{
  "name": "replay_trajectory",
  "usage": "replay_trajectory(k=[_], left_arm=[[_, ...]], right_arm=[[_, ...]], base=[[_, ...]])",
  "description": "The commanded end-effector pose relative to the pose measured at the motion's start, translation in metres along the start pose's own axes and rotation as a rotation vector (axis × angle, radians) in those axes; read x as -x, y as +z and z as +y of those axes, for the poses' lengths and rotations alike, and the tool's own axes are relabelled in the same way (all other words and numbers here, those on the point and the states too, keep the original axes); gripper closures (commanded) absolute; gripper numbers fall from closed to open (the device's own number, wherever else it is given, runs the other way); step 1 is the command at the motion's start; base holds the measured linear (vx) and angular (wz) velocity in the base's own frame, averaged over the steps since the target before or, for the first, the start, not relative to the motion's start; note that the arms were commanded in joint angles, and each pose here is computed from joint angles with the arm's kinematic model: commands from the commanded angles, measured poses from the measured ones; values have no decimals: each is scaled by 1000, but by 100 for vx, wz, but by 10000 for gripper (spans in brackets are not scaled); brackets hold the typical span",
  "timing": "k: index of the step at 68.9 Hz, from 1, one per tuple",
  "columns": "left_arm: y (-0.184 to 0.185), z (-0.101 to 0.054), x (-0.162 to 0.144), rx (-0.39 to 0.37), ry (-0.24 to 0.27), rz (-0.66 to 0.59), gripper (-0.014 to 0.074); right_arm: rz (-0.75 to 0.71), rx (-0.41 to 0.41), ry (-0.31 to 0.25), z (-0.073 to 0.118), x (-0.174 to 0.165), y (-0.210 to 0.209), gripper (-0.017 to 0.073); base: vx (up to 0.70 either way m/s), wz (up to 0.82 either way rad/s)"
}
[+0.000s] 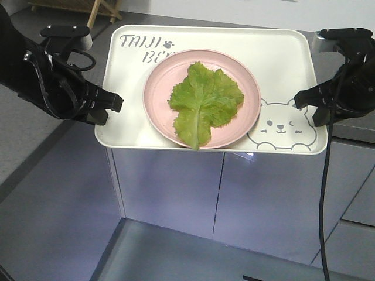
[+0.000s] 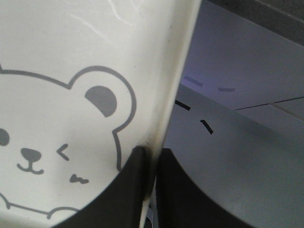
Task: Transfer vegetables to tray and serve
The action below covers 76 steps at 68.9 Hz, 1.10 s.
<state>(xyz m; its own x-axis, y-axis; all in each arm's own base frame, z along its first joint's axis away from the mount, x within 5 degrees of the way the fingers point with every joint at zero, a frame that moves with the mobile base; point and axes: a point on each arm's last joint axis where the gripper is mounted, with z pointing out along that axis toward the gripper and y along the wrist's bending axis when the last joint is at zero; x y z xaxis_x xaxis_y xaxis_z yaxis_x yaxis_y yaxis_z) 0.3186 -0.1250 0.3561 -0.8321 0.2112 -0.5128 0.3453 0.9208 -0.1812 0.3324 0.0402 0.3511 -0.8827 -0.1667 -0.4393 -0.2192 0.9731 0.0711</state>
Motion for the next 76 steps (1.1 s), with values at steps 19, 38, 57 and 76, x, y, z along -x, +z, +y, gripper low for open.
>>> replay_trajectory(k=[19,38,57,76], left_arm=[[-27,-30,14,-186,-30,-187,599],[-27,-30,14,-186,-30,-187,599],[-27,-30,14,-186,-30,-187,599],[-27,-30,14,-186,-30,-187,599]], right_arm=[[-156,173,7,27,9,-27,568],[-156,173,7,27,9,-27,568],[-156,173,7,27,9,-27,568],[-156,173,7,27,9,-27,568]], base=[[-3,-24],[-3,-20],[-3,-23],[-3,-24]])
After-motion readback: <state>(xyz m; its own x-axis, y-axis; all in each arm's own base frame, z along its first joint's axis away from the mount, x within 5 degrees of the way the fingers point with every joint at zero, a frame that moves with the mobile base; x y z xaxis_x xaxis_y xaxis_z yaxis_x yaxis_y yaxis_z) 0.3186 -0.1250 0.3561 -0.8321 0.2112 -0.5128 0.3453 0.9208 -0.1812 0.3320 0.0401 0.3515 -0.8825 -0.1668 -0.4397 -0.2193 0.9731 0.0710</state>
